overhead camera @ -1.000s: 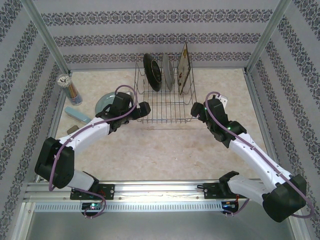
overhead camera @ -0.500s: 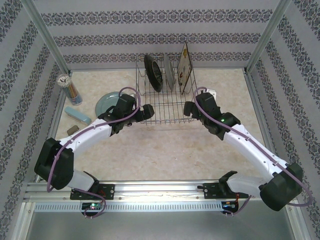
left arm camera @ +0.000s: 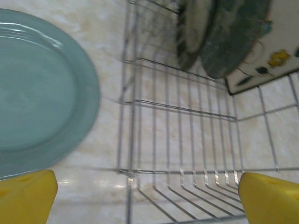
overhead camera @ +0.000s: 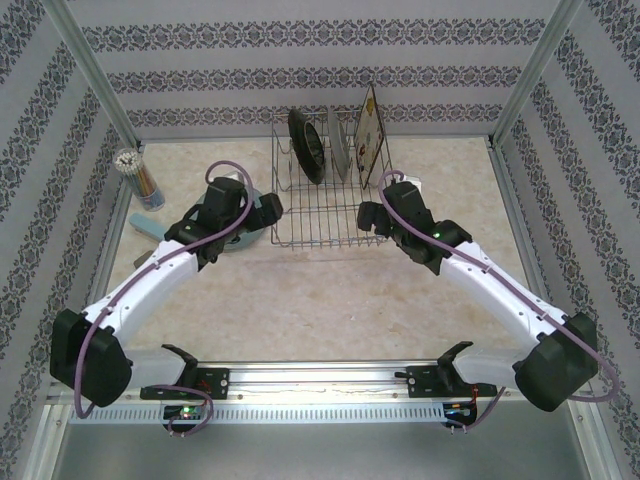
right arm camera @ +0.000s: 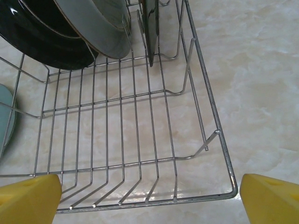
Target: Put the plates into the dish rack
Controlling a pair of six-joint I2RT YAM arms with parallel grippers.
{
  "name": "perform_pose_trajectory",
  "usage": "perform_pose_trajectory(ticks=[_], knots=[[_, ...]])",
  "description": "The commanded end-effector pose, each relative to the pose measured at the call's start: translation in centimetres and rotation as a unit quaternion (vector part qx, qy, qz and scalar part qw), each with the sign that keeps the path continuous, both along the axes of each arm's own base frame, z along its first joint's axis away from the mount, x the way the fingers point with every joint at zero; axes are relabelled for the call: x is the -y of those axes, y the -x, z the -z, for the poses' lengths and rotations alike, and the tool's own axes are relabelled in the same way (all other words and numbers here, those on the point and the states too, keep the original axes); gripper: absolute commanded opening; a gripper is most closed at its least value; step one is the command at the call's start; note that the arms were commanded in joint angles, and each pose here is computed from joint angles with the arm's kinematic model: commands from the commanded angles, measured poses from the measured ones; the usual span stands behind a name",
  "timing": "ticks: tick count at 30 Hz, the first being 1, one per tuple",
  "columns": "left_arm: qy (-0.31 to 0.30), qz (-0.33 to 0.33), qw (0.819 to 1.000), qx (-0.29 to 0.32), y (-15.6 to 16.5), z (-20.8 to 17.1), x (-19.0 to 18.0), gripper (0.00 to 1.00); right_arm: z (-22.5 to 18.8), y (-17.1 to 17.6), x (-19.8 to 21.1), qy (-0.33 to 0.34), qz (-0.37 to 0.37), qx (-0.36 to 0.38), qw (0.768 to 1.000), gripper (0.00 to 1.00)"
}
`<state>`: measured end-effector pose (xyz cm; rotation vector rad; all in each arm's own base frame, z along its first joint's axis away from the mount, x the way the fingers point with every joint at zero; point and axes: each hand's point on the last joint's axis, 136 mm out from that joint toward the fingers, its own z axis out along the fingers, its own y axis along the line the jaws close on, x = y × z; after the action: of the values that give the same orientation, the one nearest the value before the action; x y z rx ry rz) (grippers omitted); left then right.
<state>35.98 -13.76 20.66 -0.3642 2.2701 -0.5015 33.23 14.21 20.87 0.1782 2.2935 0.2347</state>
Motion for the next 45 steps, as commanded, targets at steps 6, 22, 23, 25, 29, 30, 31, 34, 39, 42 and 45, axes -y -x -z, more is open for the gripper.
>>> perform_pose_trajectory(ticks=[6, 22, 23, 25, 29, 30, 31, 34, 39, 42, 45], knots=[[0.042, -0.111, 0.992, -0.034, 0.3, 1.9, -6.7, 1.0, -1.1, -0.1, -1.6, -0.038, -0.001, 0.007, 0.999, 0.98], [0.134, -0.263, 0.948, -0.118, 1.2, 8.0, -12.6, 1.0, 0.3, -0.2, -2.2, -0.039, -0.012, -0.004, 0.999, 0.98], [0.14, -0.267, 0.946, -0.12, 1.1, 8.5, -12.6, 1.0, 0.3, -0.2, -2.1, -0.039, -0.01, -0.003, 0.999, 0.98], [0.159, -0.264, 0.943, -0.121, 0.7, 9.3, -12.3, 1.0, 0.6, -0.2, -2.0, -0.04, -0.009, -0.005, 0.999, 0.98], [0.173, -0.26, 0.942, -0.126, 0.0, 10.6, -11.9, 1.0, 1.1, -0.2, -1.5, -0.04, -0.005, -0.01, 0.999, 0.98], [0.177, -0.259, 0.942, -0.123, -0.2, 10.9, -11.8, 1.0, 1.2, -0.2, -1.4, -0.041, -0.003, -0.011, 0.999, 0.98], [0.18, -0.259, 0.942, -0.118, -0.4, 11.1, -11.8, 0.99, 1.3, -0.2, -1.3, -0.042, -0.002, -0.012, 0.999, 0.98], [0.189, -0.261, 0.94, -0.111, -1.0, 11.7, -11.8, 0.98, 1.5, -0.3, -1.1, -0.044, 0.001, -0.014, 0.999, 0.98], [0.202, -0.263, 0.937, -0.109, -1.8, 12.7, -11.7, 0.95, 1.9, -0.4, -0.7, -0.041, 0.004, -0.018, 0.999, 0.98], [0.212, -0.264, 0.935, -0.104, -2.3, 12.9, -11.6, 0.93, 2.2, -0.5, -0.4, -0.042, 0.007, -0.02, 0.999, 0.98], [0.214, -0.265, 0.934, -0.105, -2.5, 13.1, -11.6, 0.93, 2.6, -0.6, -0.2, -0.042, 0.01, -0.024, 0.999, 0.98]])
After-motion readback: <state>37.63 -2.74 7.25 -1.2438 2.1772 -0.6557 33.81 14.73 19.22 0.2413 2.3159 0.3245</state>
